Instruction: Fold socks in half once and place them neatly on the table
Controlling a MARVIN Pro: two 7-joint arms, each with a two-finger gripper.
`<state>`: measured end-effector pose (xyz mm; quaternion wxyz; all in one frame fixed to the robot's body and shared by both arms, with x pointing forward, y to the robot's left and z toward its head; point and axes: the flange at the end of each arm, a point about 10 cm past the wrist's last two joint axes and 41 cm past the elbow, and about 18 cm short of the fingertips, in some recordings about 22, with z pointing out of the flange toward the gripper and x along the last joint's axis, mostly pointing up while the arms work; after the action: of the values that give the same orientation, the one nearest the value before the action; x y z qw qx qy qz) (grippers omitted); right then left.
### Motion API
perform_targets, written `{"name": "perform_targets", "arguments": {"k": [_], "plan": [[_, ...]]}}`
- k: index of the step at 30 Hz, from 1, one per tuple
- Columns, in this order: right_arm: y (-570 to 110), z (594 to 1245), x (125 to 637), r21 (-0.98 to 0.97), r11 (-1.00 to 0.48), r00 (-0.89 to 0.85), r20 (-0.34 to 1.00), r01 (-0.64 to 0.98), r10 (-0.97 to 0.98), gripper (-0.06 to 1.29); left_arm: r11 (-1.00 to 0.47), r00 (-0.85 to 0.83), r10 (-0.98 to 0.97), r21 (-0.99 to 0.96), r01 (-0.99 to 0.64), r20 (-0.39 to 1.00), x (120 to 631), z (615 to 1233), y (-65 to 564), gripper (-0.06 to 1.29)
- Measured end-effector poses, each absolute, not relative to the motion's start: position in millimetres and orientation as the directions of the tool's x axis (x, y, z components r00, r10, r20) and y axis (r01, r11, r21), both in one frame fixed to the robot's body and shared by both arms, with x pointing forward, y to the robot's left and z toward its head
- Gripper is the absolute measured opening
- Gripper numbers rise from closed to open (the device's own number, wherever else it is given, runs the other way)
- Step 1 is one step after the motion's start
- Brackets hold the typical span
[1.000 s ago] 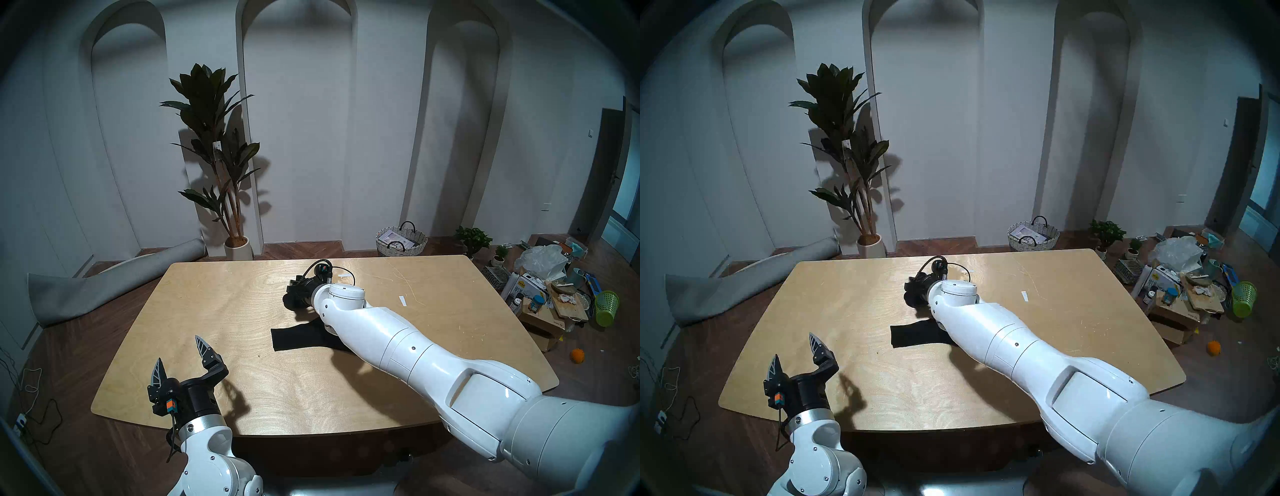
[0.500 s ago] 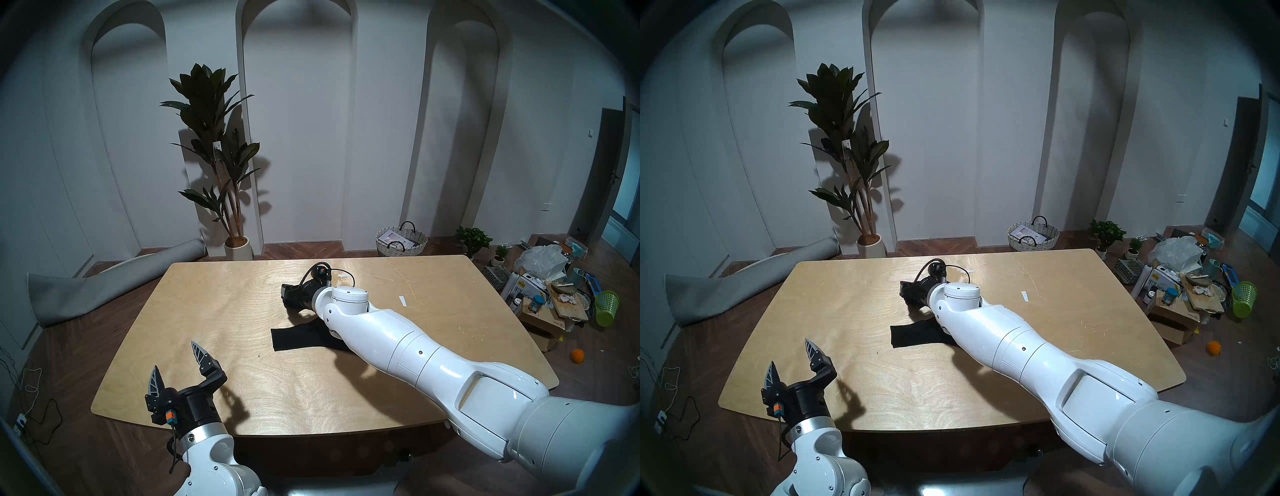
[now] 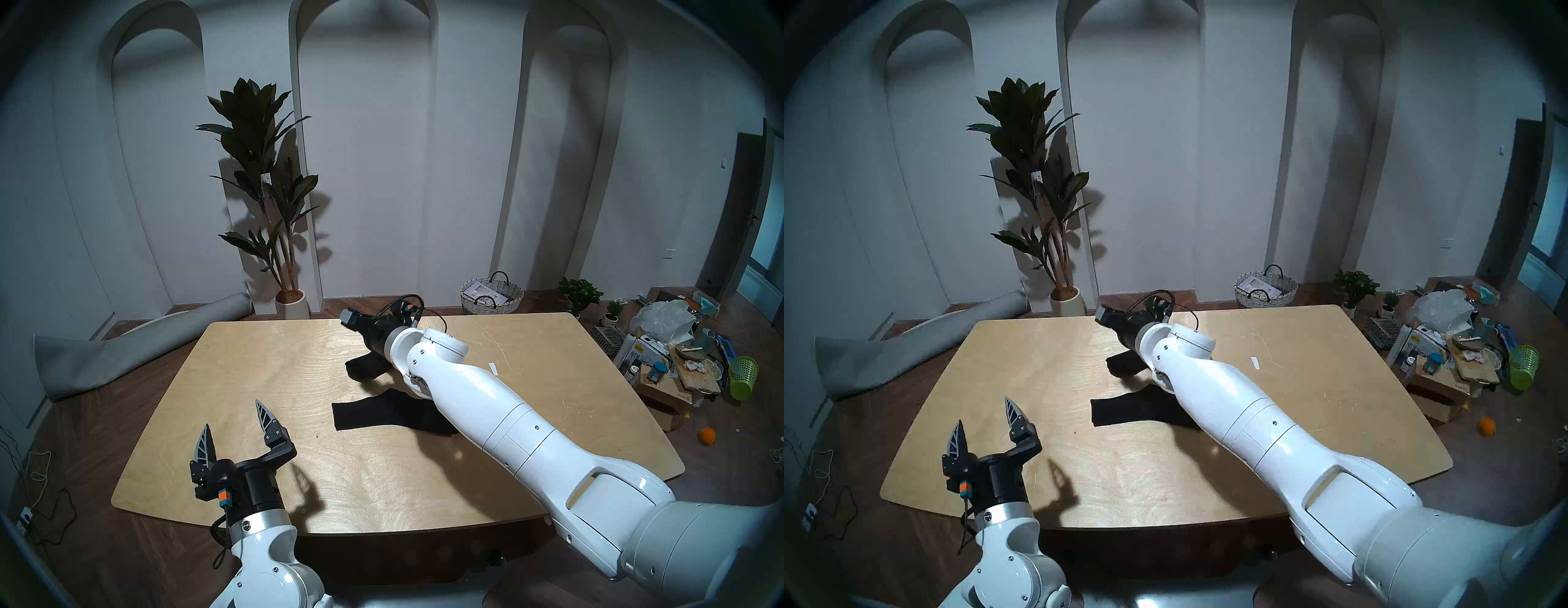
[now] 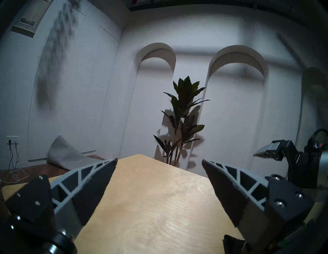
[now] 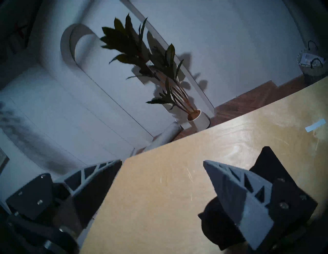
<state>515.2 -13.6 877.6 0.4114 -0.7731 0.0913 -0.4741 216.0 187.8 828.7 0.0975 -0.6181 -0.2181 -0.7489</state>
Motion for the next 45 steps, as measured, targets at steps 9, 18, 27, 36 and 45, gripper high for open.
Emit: {"name": "perform_targets", "arguments": {"k": [9,18,27,36,45], "plan": [[-69,876,527,-0.817,-0.568,0.501,0.535,0.101,-0.68,1.23,-0.919,-0.19,0.105,0.168,0.356,0.976,222,828,179,1.24],[-152,858,528,-0.844,-0.535,0.4,0.476,-0.044,-0.784,1.23,-0.956,-0.157,0.07,0.111,0.271,0.985,228,824,165,1.24],[-242,897,535,-0.848,-0.527,0.217,0.504,-0.059,-0.836,1.23,-0.977,-0.152,0.039,0.069,0.201,0.988,237,827,154,1.24],[-326,970,525,-0.842,-0.54,0.016,0.54,0.011,-0.842,1.23,-0.99,-0.164,-0.019,0.004,0.139,0.986,255,834,150,1.24],[-344,971,499,-0.751,-0.66,0.058,0.66,0.015,-0.749,1.23,-0.987,-0.171,-0.133,-0.115,0.11,0.976,277,837,159,1.24]]}}
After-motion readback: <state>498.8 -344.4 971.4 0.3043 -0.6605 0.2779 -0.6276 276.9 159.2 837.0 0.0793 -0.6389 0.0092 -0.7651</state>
